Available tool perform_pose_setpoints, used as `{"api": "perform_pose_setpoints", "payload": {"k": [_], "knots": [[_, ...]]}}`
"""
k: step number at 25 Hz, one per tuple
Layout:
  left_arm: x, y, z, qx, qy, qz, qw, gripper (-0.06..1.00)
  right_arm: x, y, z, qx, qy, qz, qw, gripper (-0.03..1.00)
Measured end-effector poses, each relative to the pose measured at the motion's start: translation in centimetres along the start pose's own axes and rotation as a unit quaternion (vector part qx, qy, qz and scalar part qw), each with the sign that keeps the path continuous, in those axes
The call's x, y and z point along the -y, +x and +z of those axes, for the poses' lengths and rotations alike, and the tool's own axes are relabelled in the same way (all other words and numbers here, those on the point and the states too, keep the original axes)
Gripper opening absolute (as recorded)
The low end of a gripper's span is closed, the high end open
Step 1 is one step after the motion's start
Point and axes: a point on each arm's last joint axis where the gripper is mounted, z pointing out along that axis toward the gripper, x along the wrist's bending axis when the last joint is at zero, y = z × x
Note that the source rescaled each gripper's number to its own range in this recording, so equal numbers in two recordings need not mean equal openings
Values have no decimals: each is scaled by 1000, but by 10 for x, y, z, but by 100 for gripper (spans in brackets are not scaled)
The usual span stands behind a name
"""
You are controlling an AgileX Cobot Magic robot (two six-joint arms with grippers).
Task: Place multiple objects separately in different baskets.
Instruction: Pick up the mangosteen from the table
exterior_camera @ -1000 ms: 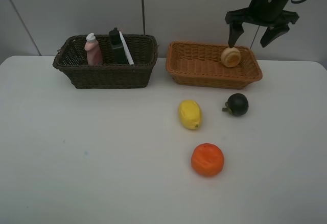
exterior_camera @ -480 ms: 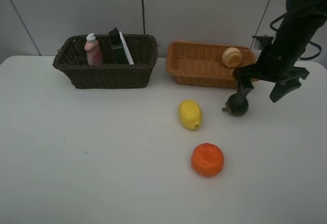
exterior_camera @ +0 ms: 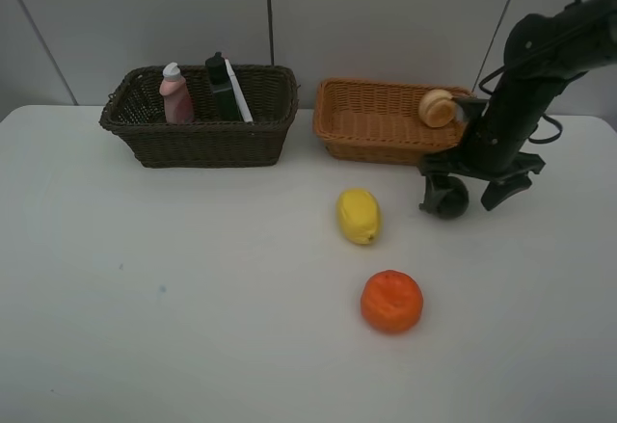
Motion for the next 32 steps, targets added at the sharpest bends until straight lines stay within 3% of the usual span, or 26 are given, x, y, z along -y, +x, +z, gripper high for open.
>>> {"api": "perform_pose_setpoints", "payload": {"k": [9, 21, 23, 25, 26, 32], "knots": [[0, 0, 0, 0, 0, 0, 1000, 100, -11, 0, 13, -1, -44, -14, 999, 100], [0, 0, 0, 0, 0, 0, 1000, 100, -15, 0, 35, -1, -43, -15, 999, 100], [0, 0, 0, 0, 0, 0, 1000, 100, -15, 0, 35, 0, -42, -16, 999, 90], [0, 0, 0, 0, 0, 0, 1000, 100, -14, 0, 35, 1, -36, -16, 999, 55], [0, 0, 0, 0, 0, 0, 1000, 100, -13, 0, 35, 1, -33, -17, 999, 30], [0, 0, 0, 0, 0, 0, 1000, 100, -12, -1, 35, 3, -23, -19, 1000, 32]]}}
